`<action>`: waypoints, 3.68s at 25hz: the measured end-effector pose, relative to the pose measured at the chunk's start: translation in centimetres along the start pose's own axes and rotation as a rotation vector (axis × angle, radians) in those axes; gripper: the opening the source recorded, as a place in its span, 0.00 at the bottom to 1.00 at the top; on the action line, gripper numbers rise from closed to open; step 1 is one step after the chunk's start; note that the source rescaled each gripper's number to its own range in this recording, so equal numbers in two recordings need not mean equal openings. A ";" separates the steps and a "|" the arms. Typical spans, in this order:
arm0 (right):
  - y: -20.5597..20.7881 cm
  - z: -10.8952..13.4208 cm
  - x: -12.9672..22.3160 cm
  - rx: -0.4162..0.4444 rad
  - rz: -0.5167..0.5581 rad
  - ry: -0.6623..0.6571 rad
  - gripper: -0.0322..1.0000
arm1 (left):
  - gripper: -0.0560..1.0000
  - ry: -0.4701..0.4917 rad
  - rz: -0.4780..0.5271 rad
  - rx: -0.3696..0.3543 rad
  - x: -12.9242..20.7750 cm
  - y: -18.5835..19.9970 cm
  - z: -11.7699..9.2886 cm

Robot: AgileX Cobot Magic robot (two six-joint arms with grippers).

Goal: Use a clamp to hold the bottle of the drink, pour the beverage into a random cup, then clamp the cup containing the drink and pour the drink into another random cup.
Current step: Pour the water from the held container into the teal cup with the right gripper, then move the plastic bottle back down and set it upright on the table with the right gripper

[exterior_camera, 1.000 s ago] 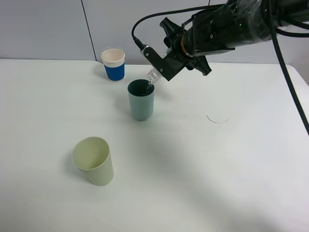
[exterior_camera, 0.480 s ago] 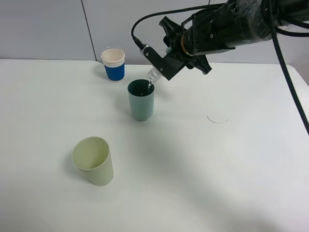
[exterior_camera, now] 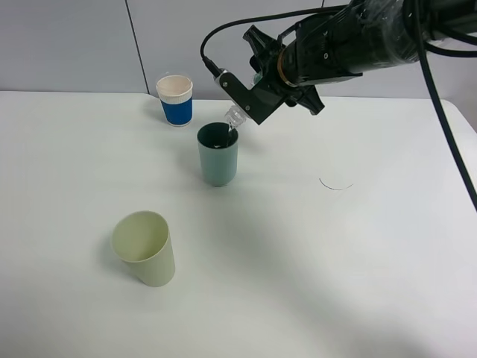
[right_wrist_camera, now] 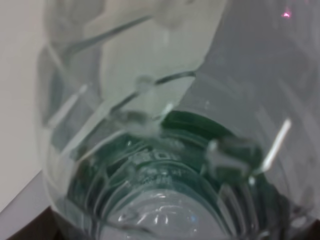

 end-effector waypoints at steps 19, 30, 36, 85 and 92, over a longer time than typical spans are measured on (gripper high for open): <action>0.8 -3.1 1.5 0.065 0.062 0.076 0.04 | 1.00 0.000 -0.001 0.000 0.0 0.0 0.0; 0.8 -3.2 1.9 0.064 0.088 0.197 0.04 | 1.00 0.000 -0.001 0.000 0.0 0.0 0.0; 0.7 -2.7 1.3 0.043 0.050 -0.120 0.04 | 1.00 0.000 -0.001 0.000 0.0 0.0 0.0; 9.2 11.1 0.9 0.183 -0.295 -2.008 0.04 | 1.00 0.000 0.000 0.000 0.0 0.0 0.0; 8.8 12.3 4.2 0.410 -0.159 -2.120 0.04 | 1.00 0.000 -0.001 0.000 0.0 0.0 0.0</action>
Point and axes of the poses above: a point on each arm's last joint axis where the gripper is mounted, y pointing back along that axis away from the gripper, z along the wrist's bending axis when the last joint is at zero, x = y × z, the point moved 9 cm from there along -y, pointing out along that axis toward the gripper, and after that the axes turned 5 degrees about y, right-handed, at the moved point
